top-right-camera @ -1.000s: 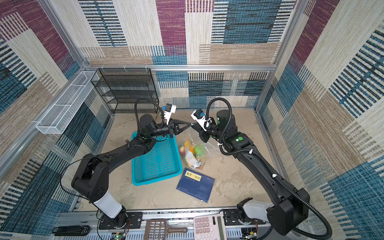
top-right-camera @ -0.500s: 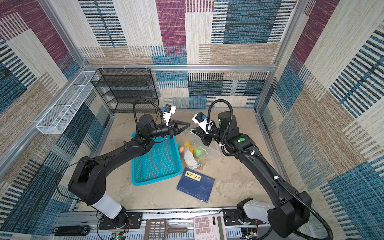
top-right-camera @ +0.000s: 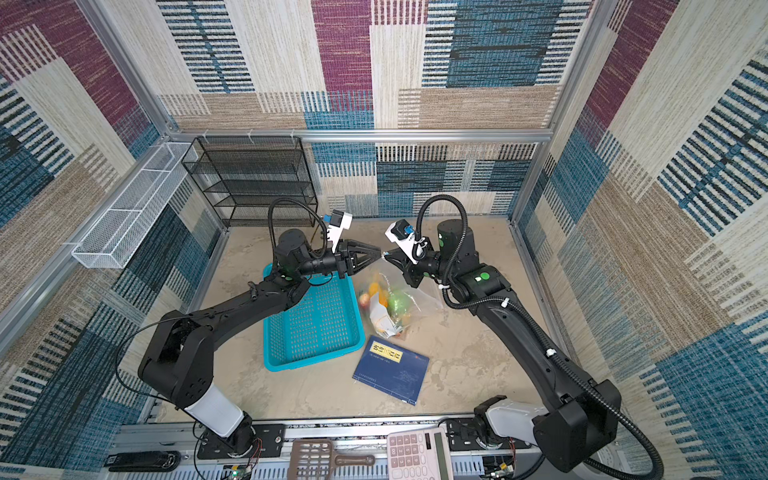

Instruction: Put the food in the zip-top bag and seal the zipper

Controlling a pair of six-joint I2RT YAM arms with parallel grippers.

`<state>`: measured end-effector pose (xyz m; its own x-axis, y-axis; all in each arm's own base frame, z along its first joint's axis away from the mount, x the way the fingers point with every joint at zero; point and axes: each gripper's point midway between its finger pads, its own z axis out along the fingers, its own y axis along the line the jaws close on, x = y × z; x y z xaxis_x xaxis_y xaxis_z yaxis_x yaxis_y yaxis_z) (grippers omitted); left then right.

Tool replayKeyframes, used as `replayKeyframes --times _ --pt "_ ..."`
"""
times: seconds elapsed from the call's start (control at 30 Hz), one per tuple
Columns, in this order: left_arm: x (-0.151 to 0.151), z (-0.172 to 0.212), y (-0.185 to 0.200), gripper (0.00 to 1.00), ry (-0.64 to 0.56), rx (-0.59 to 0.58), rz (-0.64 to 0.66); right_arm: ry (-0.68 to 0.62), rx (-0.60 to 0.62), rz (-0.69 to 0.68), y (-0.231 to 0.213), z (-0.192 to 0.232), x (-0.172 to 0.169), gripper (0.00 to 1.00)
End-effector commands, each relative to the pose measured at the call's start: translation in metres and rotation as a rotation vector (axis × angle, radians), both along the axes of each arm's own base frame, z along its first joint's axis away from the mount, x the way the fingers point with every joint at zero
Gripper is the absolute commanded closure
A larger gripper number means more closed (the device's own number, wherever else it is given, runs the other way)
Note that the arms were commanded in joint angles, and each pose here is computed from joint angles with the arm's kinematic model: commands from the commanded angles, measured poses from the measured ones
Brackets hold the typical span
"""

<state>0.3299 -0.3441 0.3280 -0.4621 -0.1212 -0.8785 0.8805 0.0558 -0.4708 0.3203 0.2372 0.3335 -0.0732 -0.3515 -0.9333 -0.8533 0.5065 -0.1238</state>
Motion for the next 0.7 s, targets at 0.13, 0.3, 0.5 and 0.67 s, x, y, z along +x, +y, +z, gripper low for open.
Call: replayKeyframes --times 0.13,0.3,0.5,0.67 --pt "-0.009 -0.005 -0.001 0.38 -0.112 0.060 -0.046 -0.046 0.013 0.036 0.008 0.019 0.008 0.96" --pt "-0.005 -0.004 -0.008 0.38 -0.151 0.082 -0.084 -0.038 0.022 0.066 0.013 0.021 0.008 0.96" --pt "0.001 -0.001 -0.011 0.70 -0.187 0.088 -0.075 -0.026 0.013 0.089 0.015 0.021 0.006 0.96" --pt "0.007 0.002 -0.010 1.00 -0.226 0.084 -0.033 0.007 -0.003 0.090 0.014 0.007 0.004 0.96"
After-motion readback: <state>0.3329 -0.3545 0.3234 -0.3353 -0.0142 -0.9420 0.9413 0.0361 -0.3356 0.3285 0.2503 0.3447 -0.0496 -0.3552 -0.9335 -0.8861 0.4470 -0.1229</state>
